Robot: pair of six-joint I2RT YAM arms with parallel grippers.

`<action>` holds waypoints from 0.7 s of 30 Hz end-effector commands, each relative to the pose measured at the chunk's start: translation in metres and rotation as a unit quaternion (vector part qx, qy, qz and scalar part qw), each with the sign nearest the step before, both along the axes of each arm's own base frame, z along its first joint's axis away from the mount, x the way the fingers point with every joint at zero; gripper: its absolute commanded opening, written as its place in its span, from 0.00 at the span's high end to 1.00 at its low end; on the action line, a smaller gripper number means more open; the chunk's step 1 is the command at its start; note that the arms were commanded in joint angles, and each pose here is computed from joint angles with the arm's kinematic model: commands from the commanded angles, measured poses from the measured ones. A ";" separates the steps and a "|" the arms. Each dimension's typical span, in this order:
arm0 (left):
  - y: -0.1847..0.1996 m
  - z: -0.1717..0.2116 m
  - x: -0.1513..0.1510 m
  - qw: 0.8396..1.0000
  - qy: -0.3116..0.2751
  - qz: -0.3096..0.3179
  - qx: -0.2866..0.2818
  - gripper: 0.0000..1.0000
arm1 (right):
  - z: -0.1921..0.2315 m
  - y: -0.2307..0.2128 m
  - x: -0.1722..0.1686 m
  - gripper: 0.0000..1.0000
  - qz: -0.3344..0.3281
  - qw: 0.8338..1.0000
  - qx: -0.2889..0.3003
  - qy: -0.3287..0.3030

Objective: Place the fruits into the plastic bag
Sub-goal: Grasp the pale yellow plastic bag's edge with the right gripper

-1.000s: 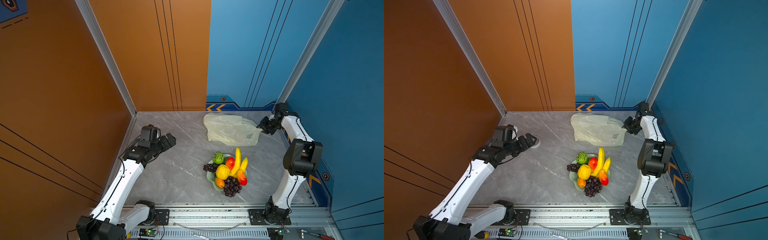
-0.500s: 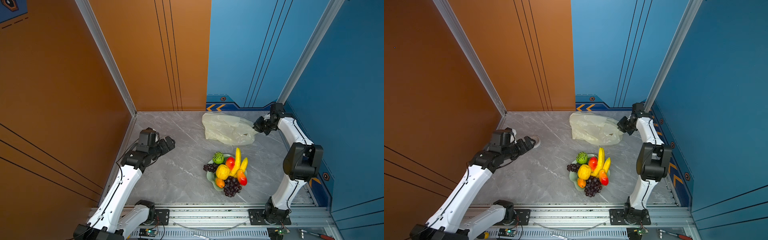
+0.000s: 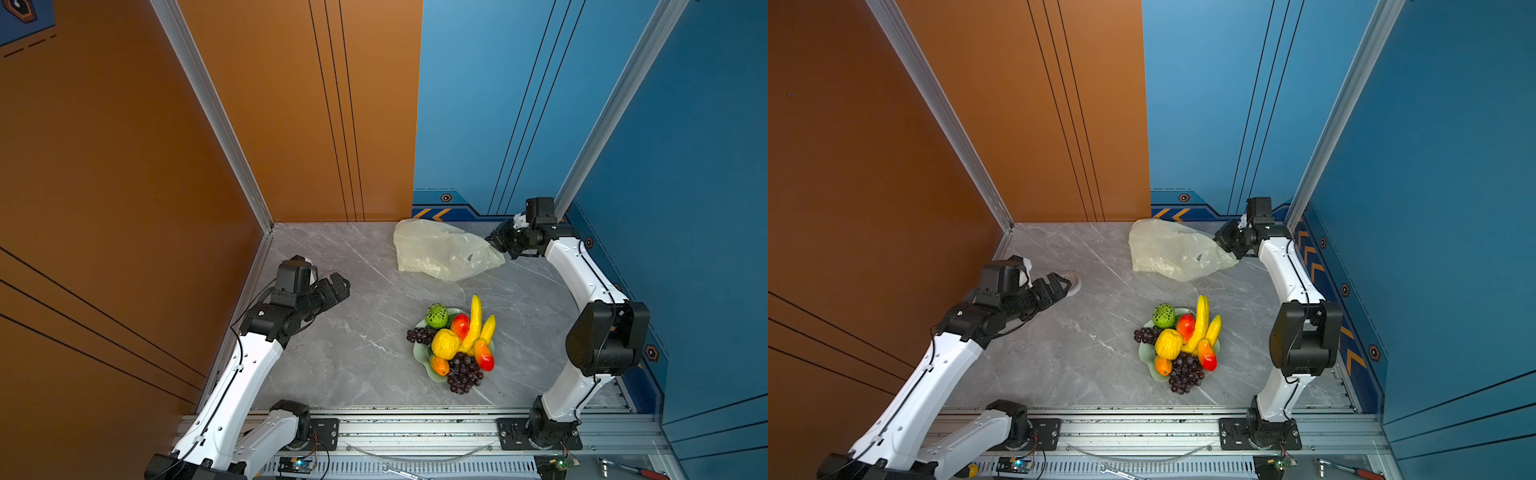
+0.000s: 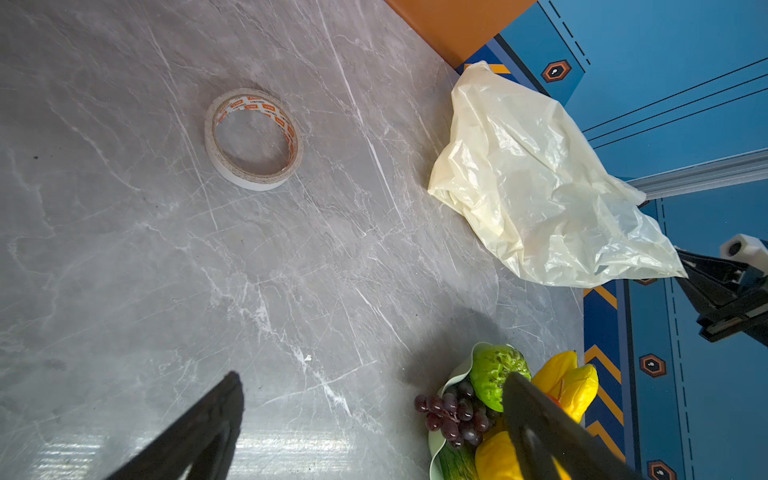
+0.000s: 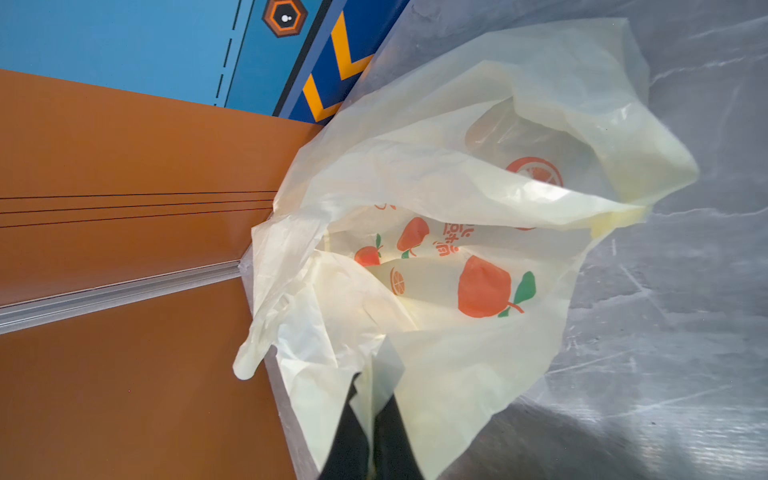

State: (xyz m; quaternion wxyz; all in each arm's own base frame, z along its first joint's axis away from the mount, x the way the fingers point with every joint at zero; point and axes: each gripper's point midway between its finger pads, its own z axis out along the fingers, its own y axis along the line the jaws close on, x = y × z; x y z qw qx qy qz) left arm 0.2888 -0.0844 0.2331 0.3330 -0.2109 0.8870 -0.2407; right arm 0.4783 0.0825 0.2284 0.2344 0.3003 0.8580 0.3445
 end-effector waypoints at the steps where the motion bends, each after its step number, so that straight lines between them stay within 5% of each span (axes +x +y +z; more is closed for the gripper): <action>1: -0.005 -0.001 -0.006 1.000 0.006 -0.018 0.002 0.02 | 0.030 0.013 0.003 1.00 0.000 0.999 0.026 -0.034; 21: -0.008 -0.002 0.000 0.999 0.006 -0.033 0.005 0.02 | 0.065 0.060 0.009 1.00 0.032 0.996 0.052 -0.068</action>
